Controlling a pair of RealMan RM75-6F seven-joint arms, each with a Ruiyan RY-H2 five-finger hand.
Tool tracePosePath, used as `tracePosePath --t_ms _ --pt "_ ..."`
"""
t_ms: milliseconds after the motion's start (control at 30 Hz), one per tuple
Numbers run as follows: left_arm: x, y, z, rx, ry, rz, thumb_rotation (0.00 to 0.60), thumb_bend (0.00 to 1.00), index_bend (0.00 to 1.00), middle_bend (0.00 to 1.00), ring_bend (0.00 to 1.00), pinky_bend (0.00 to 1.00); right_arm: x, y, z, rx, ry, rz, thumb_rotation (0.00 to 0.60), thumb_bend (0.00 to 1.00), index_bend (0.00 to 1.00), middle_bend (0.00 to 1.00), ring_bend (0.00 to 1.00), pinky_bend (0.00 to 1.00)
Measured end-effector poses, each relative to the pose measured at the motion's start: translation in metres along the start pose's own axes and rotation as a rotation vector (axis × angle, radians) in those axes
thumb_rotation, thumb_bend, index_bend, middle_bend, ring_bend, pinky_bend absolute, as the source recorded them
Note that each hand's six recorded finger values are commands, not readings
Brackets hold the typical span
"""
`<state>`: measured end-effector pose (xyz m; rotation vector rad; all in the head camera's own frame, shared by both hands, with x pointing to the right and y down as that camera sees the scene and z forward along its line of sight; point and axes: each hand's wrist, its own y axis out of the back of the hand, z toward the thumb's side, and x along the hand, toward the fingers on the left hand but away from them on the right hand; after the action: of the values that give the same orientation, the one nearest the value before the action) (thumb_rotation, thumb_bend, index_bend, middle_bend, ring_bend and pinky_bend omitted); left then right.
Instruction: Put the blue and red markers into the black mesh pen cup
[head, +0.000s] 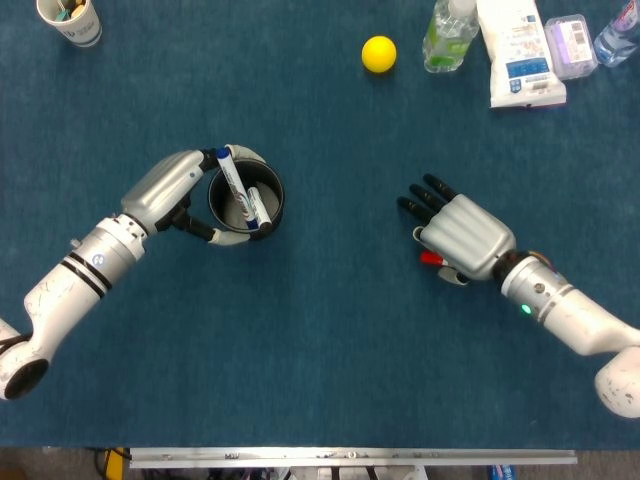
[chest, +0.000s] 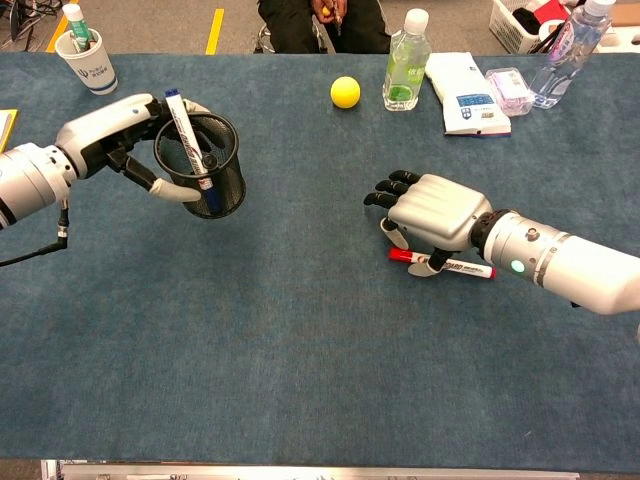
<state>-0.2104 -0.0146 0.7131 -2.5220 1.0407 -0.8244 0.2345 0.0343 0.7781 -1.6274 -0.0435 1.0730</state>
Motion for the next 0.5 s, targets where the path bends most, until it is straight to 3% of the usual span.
tracePosePath --t_ms 267,500 --pt "0.0001 -0.0005 0.0004 -0.001 -0.001 0.0 0.6 0.15 0.31 0.33 0.29 0.25 0.0042 -0.0024 0.0003 0.012 0.004 0.002 0.6 0.29 0.55 0.11 0.0 0.01" --pt "0.0001 -0.0012 0.0015 -0.001 -0.005 0.0 0.6 0.15 0.31 0.33 0.28 0.25 0.0081 -0.0052 0.0013 0.016 0.006 0.002 0.6 0.39 0.55 0.11 0.0 0.01"
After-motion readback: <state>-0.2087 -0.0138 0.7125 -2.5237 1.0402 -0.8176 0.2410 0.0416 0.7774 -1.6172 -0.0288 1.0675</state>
